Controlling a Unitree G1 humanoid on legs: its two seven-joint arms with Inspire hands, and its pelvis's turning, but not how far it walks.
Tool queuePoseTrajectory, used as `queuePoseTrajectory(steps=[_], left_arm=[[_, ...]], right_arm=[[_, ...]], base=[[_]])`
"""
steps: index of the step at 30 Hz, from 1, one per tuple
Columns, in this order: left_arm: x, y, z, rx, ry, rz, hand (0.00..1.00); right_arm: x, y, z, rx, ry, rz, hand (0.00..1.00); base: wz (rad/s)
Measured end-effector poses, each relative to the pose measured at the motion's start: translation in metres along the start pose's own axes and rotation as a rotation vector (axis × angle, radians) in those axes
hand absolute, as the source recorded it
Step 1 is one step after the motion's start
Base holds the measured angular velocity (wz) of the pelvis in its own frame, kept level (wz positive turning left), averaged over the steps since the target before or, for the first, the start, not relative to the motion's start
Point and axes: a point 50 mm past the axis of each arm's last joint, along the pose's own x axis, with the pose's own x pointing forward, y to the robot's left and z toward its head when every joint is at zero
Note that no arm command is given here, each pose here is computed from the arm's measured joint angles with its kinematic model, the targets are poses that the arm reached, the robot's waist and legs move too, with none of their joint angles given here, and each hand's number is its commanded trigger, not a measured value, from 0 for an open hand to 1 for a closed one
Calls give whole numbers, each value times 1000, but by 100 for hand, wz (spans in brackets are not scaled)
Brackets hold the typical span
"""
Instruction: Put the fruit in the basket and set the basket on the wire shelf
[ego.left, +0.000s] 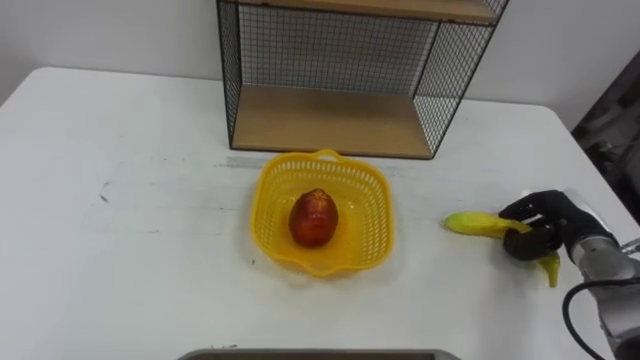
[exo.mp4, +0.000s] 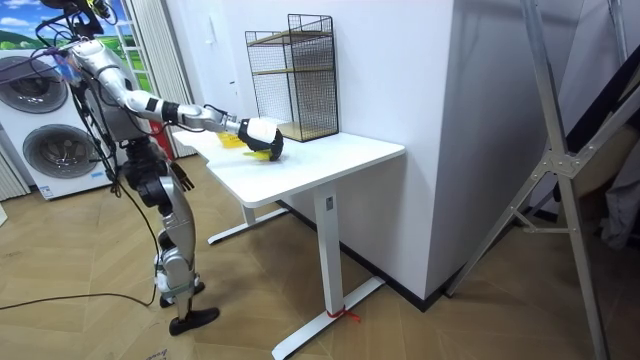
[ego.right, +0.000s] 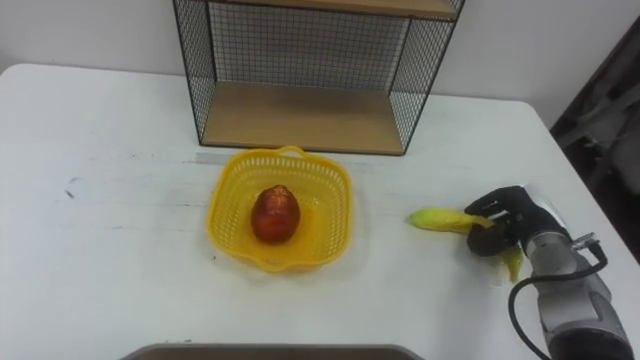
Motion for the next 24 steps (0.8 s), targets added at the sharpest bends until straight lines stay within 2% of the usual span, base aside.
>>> queuePoseTrajectory(steps=[14, 21, 24], left_arm=[[1, 0, 1, 0, 3, -2, 0], [0, -2, -2, -39, 17, -12, 0], [0, -2, 0, -45, 12, -13, 0]], right_arm=[[0, 1, 1, 20, -5, 11, 100], [0, 0, 5, 160, -27, 16, 100], [-1, 0, 10, 270, -58, 23, 100]], base=[[-1], [-8], [-11]])
